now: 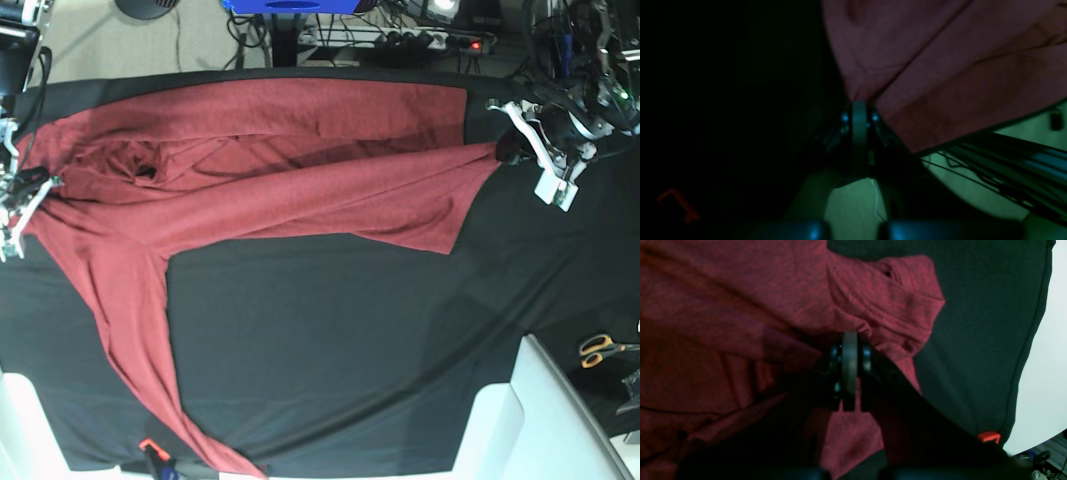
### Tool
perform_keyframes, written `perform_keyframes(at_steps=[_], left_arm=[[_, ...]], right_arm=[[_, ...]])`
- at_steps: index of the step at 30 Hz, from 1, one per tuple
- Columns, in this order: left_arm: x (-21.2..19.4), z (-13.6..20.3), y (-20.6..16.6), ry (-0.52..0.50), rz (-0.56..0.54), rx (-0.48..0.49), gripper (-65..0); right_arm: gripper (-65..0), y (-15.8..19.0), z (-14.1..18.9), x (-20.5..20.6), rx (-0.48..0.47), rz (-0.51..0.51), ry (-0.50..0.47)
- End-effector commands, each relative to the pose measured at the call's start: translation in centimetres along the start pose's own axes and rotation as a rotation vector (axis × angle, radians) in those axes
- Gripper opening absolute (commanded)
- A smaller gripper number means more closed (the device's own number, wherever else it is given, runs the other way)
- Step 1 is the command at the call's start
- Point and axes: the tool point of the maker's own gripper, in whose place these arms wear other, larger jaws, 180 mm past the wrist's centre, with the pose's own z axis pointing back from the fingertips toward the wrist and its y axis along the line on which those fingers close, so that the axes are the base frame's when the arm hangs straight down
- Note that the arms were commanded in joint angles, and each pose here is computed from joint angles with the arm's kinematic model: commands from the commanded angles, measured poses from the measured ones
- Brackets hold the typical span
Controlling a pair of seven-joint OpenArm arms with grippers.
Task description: Fold the T-shirt properly
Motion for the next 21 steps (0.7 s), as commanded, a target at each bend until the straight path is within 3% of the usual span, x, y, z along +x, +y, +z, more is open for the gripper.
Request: perform_keyframes(at_steps=[1,10,13,17,21], left_arm=[[0.2,0.2,0.0,-0.014,-0.013,0.006,-65.0],[-2.0,-1.3,-0.3,0.029,0.058,-0.003,-65.0],[-1.9,-1.3,-0.3,0.027,0.058,-0.004,-65.0],[-1.9,-1.3,-0.4,0.027,0.060,-0.005,-65.0],[-1.9,-1.4,-0.5,0.024,0.062,-0.008,-65.0]], right_arm=[[-65.0,-1.6,0.4,1.2,-0.035,-0.002,-0.033],[-63.8,-1.6,0.4,1.2,-0.035,-0.002,-0.033],[-53.4,-1.7,0.6,1.3,-0.038,0.000,-0.040],[-40.8,-3.4,2.5,2.9,-0.091,-0.070,-0.124],[-40.2,-4.8,5.3,5.5,-0.133,-0.047,-0.225]])
